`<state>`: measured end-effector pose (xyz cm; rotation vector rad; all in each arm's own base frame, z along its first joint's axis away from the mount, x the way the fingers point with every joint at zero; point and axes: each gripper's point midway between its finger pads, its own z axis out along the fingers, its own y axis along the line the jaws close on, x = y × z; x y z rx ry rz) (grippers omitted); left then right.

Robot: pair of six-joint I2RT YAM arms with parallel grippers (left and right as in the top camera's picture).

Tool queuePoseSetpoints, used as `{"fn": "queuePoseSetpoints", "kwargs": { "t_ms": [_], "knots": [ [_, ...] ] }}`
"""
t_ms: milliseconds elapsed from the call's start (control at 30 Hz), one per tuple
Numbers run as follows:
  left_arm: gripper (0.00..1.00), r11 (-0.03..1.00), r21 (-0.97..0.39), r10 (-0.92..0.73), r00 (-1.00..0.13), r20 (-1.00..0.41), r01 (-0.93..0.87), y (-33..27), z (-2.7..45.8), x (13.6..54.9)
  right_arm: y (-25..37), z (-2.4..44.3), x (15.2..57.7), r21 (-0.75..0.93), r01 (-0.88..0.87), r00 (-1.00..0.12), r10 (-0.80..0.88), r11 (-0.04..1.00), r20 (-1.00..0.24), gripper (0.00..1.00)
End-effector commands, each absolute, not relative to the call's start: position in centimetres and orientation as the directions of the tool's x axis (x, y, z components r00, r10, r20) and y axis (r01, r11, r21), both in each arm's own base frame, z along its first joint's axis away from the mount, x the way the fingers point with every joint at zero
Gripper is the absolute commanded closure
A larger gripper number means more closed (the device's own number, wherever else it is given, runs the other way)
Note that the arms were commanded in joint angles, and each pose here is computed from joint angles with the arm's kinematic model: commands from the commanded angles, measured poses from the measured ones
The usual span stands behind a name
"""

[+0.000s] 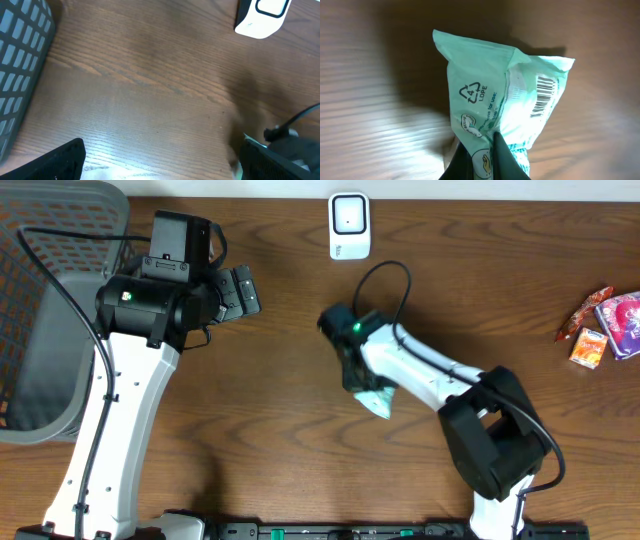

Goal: Scan the item barcode

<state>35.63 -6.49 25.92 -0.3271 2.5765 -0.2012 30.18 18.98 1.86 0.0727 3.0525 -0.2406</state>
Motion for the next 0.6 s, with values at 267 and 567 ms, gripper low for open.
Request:
{"fn": "queuePoseSetpoints", "kwargs": {
  "t_ms": [267,567],
  "knots": [
    [0.02,0.958,-0.208,-0.278,-0.832,-0.480,-0.199,-6.4,25.8,35.6,27.3,9.3,34.1,0.701,-0.187,-0.975,-0.218,0.688,-0.046,0.99],
    [0.02,0.958,-0.208,-0.278,-0.832,-0.480,-0.199,-6.4,25.8,35.6,24.5,5.3,33.7,0.840,0.000,-0.996,-0.072,0.543,0.046,0.99]
  ]
}}
